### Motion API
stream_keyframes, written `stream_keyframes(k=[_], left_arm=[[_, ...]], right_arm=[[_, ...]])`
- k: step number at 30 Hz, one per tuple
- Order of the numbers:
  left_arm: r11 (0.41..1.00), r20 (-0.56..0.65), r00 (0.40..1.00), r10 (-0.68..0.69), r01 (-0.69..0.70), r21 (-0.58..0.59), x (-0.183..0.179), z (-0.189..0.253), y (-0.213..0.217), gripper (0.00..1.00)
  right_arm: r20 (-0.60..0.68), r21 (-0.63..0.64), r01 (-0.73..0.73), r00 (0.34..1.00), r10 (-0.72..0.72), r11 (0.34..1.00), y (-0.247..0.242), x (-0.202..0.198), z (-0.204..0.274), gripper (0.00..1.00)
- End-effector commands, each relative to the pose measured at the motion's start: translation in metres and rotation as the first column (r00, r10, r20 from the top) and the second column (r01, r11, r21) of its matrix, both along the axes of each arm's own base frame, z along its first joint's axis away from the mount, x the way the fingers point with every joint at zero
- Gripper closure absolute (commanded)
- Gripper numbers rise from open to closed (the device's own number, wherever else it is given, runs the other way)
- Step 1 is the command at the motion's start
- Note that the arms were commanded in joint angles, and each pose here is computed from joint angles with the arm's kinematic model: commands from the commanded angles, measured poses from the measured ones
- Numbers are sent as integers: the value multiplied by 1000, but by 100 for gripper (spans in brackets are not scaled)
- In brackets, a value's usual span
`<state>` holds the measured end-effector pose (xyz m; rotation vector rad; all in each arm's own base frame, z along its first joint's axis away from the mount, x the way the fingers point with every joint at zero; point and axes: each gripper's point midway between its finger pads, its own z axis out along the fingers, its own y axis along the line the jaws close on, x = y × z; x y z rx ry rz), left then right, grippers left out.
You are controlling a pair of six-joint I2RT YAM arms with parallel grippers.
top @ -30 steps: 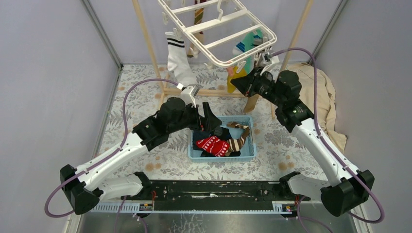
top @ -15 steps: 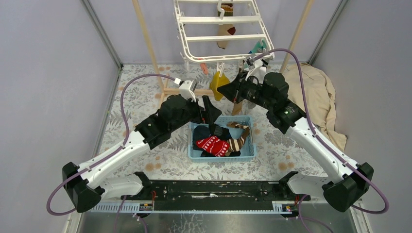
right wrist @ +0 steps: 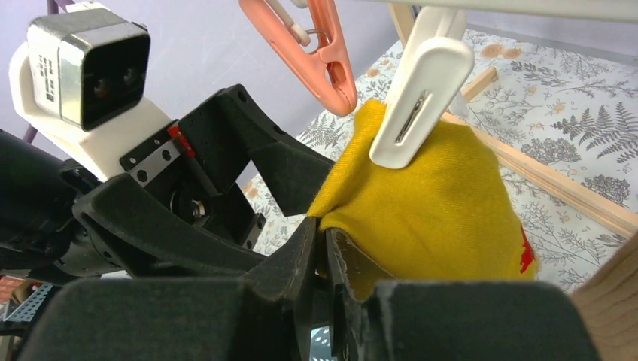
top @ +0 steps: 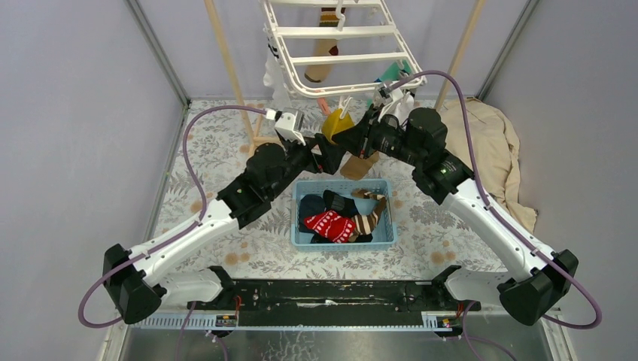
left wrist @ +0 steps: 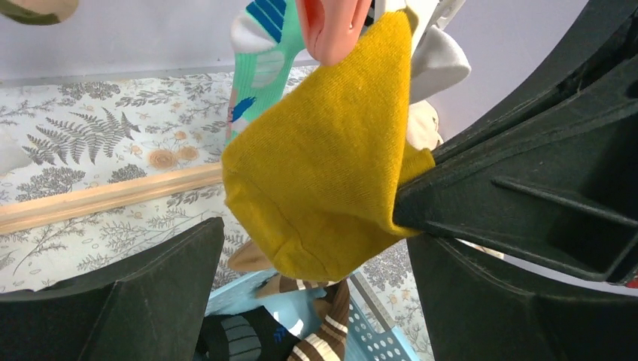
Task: Remove the socks clipped to the hanger
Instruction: Adjust the hanger on the clothesline.
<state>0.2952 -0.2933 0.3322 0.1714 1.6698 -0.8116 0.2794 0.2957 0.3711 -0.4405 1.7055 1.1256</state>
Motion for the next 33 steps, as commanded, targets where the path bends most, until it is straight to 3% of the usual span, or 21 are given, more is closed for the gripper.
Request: stream_keyframes(k=[1,7,15,23,26,27,30,33], left_arm=[[999,133,990,40,-37,-29,13,22,-2,1],[999,150,988,44,-45,0,23,16,-9,2],[999,122,992,21,-17,-36,9,35,-3,4],[994,82,996,-19,28,-110,-15,76,8,20],[990,94,995,-22,35,-138,-21,96,12,21],[989,102,995,-18,33,-147,-21,102,13,21],[993,104,995,4,8,-122,-18,106,17,21],[997,105,994,29,-20,-81,-10,103,17,20]], right_arm=[[14,48,-81,997,81,996,10,-14,22,83],[5,52,-102,995,102,993,12,-17,22,83],[8,-64,86,996,-86,994,-17,-1,9,85],[54,-161,212,977,-206,964,-39,13,3,85],[66,-195,248,969,-239,949,-45,19,-2,83],[65,-200,250,968,-242,947,-46,20,-3,80],[66,-194,252,968,-244,948,-47,18,-1,41],[81,-183,303,953,-293,935,-59,17,1,28]])
